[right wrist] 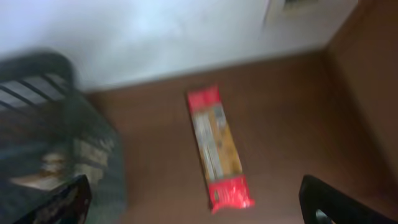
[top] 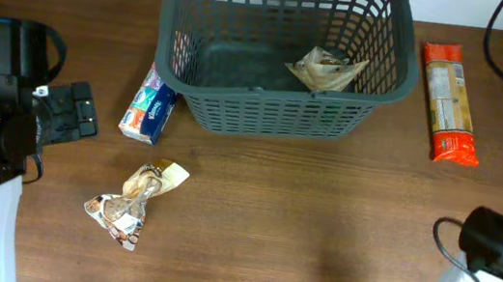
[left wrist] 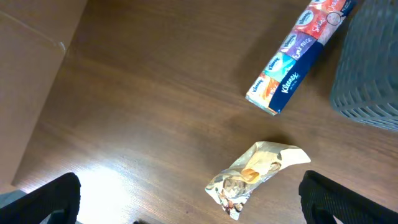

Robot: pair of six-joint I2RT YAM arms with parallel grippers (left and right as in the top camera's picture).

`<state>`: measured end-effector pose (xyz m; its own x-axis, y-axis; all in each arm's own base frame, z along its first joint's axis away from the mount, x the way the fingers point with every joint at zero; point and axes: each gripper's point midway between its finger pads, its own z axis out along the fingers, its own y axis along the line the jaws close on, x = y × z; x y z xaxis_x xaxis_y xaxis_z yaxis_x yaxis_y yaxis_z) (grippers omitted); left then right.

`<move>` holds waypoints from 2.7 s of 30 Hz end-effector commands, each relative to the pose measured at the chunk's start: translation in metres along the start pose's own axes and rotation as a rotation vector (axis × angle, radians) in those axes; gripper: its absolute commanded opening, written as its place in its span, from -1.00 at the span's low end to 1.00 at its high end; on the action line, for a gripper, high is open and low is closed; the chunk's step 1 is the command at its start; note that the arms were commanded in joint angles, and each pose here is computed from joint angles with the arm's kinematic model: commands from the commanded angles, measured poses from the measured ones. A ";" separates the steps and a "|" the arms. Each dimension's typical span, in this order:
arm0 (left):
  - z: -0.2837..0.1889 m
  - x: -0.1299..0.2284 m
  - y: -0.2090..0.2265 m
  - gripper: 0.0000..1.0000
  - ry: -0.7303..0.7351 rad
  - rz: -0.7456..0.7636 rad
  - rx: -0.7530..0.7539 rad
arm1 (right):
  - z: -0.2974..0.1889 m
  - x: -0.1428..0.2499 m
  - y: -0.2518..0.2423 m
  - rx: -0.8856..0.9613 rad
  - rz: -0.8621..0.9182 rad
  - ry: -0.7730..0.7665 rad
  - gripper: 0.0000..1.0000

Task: Pack container
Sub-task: 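Withdraw the right gripper and move it to the red pasta packet, then lower the right gripper onto the red pasta packet and grasp it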

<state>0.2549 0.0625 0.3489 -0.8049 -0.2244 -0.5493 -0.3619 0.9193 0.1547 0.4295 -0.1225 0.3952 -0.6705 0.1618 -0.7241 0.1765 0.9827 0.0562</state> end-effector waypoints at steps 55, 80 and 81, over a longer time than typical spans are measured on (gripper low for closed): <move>0.000 0.000 0.000 0.99 0.003 -0.013 0.005 | 0.301 0.240 -0.057 0.028 -0.128 0.849 0.97; 0.000 -0.001 0.000 0.99 0.002 -0.013 0.005 | 0.311 0.280 -0.058 0.027 -0.118 0.952 -0.45; 0.000 -0.001 0.000 0.99 0.003 -0.013 0.005 | 0.311 0.280 -0.058 0.027 -0.117 0.952 -0.60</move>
<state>0.2549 0.0625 0.3489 -0.8049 -0.2244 -0.5493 -0.3619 0.9193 0.1547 0.4662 -0.1638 0.0006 -0.9949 0.0658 0.0765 0.0655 0.9978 -0.0060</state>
